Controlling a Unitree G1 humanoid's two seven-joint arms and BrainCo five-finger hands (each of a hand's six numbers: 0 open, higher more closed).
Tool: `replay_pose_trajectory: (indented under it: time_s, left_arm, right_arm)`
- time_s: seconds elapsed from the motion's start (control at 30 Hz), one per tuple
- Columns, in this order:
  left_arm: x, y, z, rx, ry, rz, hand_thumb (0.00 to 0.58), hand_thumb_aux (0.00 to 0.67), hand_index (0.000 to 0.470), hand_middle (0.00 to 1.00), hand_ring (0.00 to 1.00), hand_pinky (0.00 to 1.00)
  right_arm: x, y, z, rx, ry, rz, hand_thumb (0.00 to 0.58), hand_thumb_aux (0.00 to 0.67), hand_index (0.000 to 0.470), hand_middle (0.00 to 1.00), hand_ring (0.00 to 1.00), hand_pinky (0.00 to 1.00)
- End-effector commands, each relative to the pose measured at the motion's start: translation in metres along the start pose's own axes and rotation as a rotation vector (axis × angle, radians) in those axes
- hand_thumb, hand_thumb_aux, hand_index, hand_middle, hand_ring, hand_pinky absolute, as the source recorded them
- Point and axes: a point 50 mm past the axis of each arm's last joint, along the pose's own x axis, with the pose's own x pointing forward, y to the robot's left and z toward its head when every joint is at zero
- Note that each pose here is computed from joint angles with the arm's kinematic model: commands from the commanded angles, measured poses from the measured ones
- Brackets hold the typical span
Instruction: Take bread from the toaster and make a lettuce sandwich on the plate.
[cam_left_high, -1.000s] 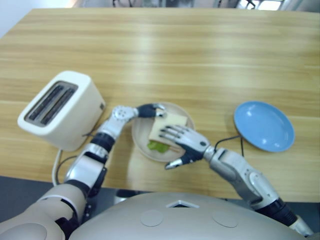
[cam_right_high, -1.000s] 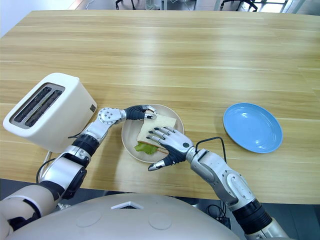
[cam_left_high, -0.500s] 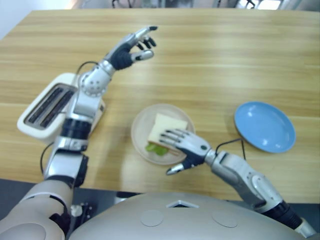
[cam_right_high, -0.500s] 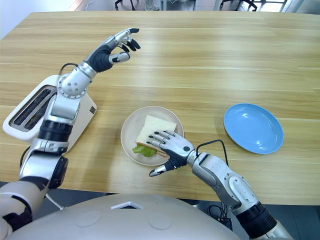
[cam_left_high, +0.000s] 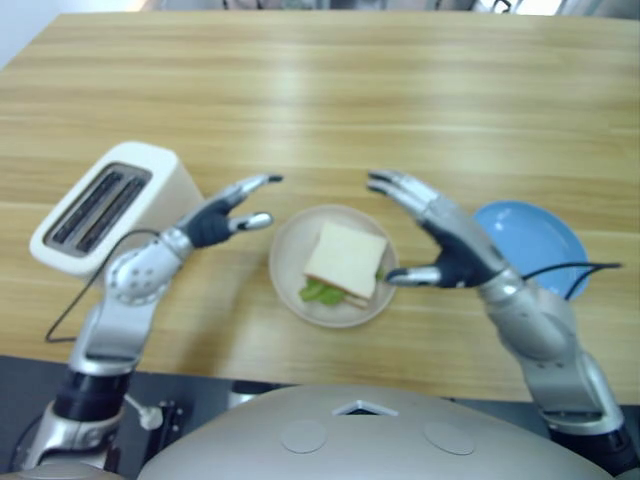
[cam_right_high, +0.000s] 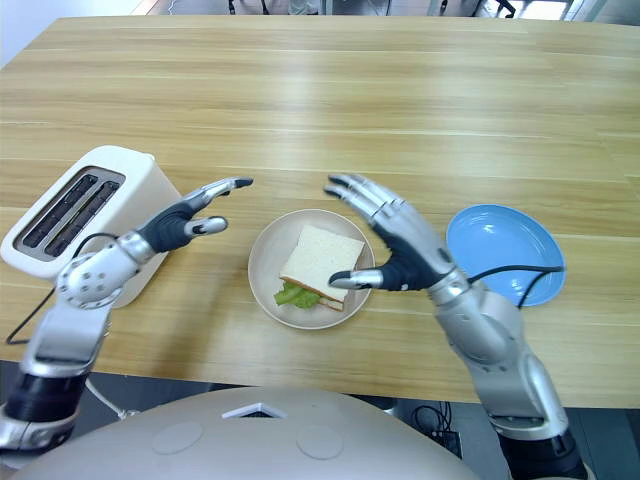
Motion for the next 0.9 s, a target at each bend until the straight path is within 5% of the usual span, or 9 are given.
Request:
replay_pose_trajectory:
  time_s: [0.03,0.17,0.37,0.9]
  left_arm:
    - [-0.017,0.001,0.003,-0.041,0.027,-0.116,0.000,0.000,0.000,0.00,0.00,0.00]
    - [-0.038,-0.014,-0.003,-0.008,0.102,-0.346,0.000,0.000,0.000,0.00,0.00,0.00]
    - [-0.061,-0.037,-0.014,-0.051,0.231,-0.669,0.000,0.000,0.000,0.00,0.00,0.00]
    - [0.001,-0.090,-0.056,0.121,0.242,-1.025,0.000,0.000,0.000,0.00,0.00,0.00]
  right_arm:
    - [-0.016,0.004,-0.005,0.054,0.098,0.179,0.000,0.000,0.000,0.00,0.00,0.00]
    - [-0.062,0.040,-0.026,0.142,0.340,0.620,0.000,0.000,0.000,0.00,0.00,0.00]
    - [-0.113,0.063,-0.028,0.263,0.526,0.955,0.000,0.000,0.000,0.00,0.00,0.00]
    - [-0.057,0.129,-0.058,0.090,0.360,1.044,0.000,0.000,0.000,0.00,0.00,0.00]
